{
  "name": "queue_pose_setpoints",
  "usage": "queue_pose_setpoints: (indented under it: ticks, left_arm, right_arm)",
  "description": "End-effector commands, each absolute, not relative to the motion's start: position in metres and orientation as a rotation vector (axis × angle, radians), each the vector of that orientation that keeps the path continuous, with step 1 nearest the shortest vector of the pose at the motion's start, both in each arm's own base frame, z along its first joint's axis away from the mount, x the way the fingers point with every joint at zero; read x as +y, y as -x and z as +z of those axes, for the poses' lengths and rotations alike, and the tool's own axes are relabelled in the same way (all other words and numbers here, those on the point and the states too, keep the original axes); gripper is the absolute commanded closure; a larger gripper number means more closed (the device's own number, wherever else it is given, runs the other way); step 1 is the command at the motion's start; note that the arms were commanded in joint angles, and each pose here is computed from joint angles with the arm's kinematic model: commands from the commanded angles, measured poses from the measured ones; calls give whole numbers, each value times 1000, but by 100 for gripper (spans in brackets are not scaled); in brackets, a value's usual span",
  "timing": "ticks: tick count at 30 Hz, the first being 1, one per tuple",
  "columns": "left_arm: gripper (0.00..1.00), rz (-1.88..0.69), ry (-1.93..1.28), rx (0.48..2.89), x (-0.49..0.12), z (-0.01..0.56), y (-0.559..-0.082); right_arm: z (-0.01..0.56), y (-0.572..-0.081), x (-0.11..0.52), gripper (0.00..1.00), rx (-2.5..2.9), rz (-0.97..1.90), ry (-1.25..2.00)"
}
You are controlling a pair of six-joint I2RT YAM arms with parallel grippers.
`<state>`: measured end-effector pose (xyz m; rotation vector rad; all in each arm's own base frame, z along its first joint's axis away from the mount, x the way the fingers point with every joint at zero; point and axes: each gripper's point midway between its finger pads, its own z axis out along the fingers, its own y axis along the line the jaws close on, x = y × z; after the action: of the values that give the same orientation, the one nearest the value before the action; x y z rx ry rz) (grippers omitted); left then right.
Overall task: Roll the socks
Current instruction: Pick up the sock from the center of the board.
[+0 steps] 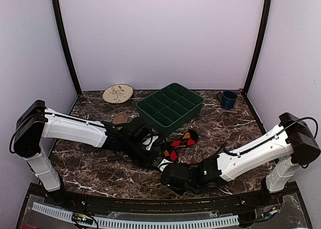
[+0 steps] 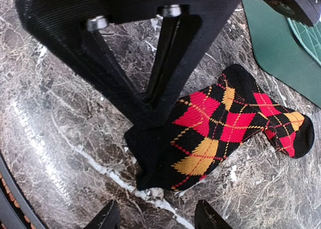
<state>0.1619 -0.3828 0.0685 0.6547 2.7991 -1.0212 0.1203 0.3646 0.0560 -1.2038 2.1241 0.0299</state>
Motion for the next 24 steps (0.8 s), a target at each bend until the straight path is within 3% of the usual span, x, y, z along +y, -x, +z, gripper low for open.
queue_pose_setpoints:
  ticks: [1,24]
  left_arm:
    - [100,-1118,-676,2742,-391,98,-159]
    - [100,-1159,-686,2750,-396,98,-156]
  right_arm:
    - [61,-124,379,48,2081,37,1167]
    - [61,-127,416,48,2030,76,1189]
